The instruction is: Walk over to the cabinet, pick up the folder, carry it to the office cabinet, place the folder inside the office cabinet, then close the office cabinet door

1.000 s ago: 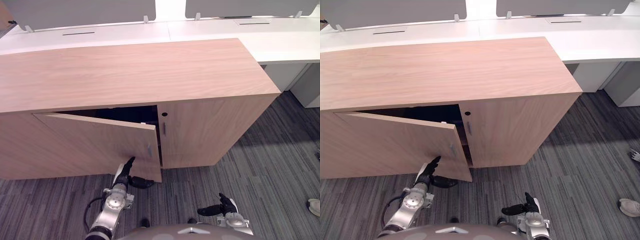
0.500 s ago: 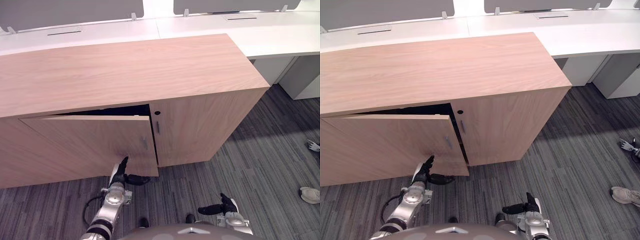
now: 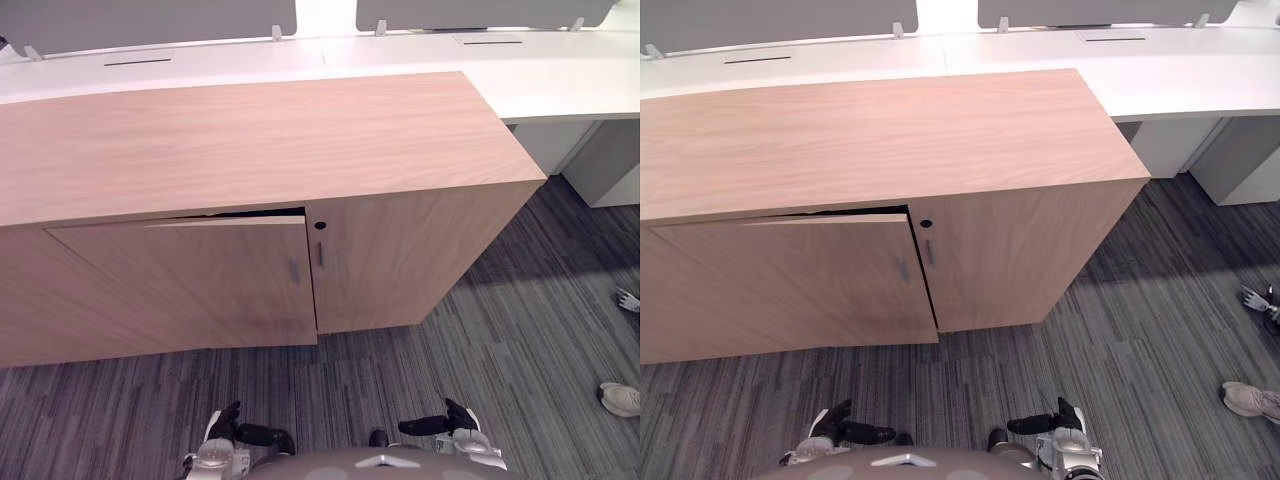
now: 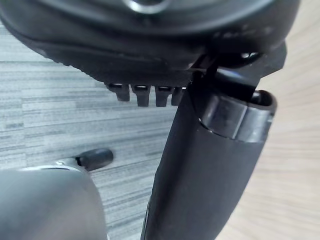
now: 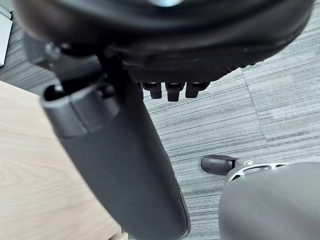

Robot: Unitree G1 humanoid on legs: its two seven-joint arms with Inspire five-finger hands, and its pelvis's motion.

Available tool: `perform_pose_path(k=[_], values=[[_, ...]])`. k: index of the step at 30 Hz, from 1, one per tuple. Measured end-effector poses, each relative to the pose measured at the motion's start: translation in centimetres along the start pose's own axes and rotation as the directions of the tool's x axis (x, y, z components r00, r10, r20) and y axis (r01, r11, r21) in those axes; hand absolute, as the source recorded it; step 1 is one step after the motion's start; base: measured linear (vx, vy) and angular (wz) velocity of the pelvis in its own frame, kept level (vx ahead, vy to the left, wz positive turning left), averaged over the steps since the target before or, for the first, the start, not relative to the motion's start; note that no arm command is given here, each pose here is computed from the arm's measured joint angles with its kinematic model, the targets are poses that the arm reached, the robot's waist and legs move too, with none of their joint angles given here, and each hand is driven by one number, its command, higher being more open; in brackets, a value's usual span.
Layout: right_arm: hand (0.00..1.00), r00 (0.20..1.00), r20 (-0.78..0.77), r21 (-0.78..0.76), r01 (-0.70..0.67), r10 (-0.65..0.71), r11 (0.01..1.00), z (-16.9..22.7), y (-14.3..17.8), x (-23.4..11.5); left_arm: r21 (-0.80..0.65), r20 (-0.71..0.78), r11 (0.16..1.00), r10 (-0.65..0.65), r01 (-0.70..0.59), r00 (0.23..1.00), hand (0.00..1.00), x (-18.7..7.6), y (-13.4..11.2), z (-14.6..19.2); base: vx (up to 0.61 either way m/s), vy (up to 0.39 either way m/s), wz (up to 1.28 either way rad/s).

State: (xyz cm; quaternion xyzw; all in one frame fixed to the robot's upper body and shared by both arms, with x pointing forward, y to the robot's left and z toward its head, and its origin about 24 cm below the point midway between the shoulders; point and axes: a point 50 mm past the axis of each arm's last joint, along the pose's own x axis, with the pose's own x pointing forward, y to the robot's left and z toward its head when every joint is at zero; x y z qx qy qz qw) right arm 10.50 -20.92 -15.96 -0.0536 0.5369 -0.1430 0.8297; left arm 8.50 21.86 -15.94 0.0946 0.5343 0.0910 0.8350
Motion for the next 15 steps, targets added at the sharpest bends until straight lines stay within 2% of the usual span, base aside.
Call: perform_pose_path(k=[15], values=[[1.00,1.000,-0.016,0.022,0.003,-0.003,1.000,-0.2,-0.1,0.0,-0.173,-0.067,0.984,0.035,-0.046,0.997,1.00,-0.3,0.4,-1.7,0.01,0.015,0.08]])
